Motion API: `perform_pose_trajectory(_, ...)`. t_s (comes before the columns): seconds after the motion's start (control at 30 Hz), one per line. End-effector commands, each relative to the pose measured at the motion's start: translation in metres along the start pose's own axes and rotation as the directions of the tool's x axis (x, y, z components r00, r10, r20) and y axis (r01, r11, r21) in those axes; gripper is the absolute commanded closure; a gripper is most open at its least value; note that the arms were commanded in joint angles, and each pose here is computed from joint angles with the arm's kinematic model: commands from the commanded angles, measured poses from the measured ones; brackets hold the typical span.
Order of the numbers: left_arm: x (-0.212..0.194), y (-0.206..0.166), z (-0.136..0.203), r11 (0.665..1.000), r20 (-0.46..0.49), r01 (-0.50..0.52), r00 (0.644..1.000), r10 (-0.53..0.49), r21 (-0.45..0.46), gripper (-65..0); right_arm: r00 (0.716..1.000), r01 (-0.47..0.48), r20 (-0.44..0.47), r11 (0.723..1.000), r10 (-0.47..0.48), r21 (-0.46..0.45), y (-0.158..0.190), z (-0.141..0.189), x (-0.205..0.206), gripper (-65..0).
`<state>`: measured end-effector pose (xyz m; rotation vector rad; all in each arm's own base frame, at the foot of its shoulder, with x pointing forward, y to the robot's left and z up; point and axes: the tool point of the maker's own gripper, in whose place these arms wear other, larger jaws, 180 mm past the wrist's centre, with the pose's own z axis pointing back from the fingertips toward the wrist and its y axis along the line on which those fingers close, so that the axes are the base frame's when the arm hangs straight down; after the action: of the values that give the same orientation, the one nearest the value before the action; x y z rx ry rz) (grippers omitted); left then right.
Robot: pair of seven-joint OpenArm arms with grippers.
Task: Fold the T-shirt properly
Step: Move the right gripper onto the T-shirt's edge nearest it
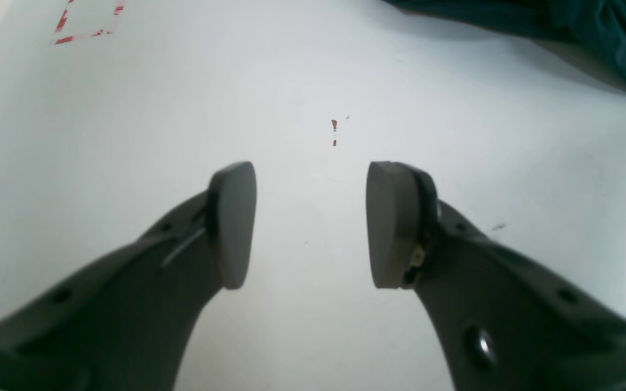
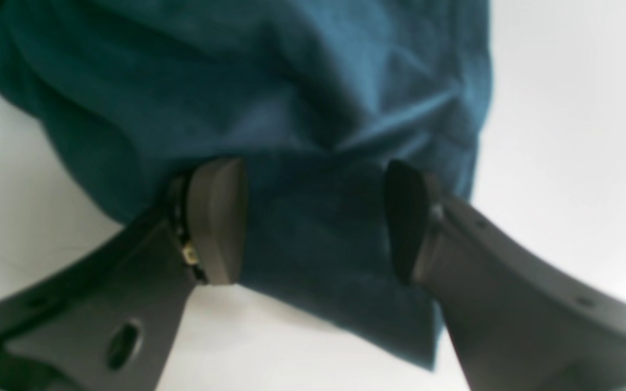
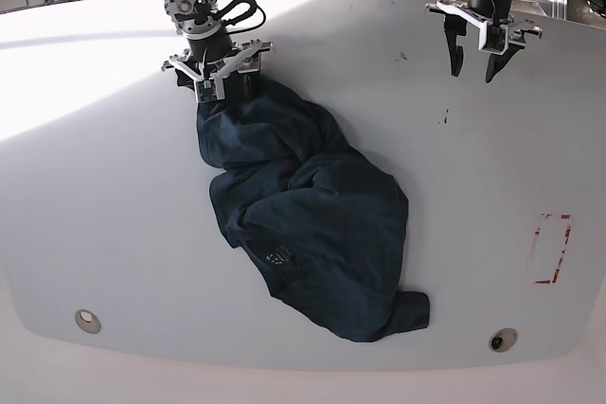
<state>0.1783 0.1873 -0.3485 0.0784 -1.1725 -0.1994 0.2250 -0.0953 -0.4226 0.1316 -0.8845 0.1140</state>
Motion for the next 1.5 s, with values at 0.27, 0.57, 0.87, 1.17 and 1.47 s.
perform_pose_trajectory(0.27, 0.010, 0.004, 0.001, 1.000, 0.036, 0.011, 0.999, -0.012, 0.008, -30.3, 0.997, -0.021, 0.068, 1.000, 0.020, 0.021, 0.009, 0.005, 0.025, -19.4)
perform_pose_trajectory(0.57, 0.012, 0.003, 0.003, 1.000, 0.047, 0.011, 0.999, -0.012, 0.004, -30.2, 0.997, -0.022, 0.080, 0.999, 0.018, 0.050, 0.020, 0.004, 0.031, 0.0)
perform_pose_trajectory(0.87, 0.016, 0.002, 0.002, 1.000, 0.057, 0.010, 0.998, -0.010, 0.001, -30.3, 0.991, -0.038, 0.127, 0.999, 0.033, 0.039, 0.018, 0.018, 0.047, 0.0)
perform_pose_trajectory(1.17, 0.019, 0.001, -0.001, 1.000, 0.069, 0.008, 0.998, -0.008, -0.003, -30.4, 0.978, -0.064, 0.203, 0.997, 0.055, 0.038, 0.021, 0.043, 0.075, 0.0)
perform_pose_trajectory(1.47, 0.030, 0.000, -0.010, 1.000, 0.105, -0.001, 0.994, 0.002, -0.004, -30.5, 0.961, -0.109, 0.258, 0.993, 0.095, 0.040, 0.020, 0.051, 0.099, 0.0)
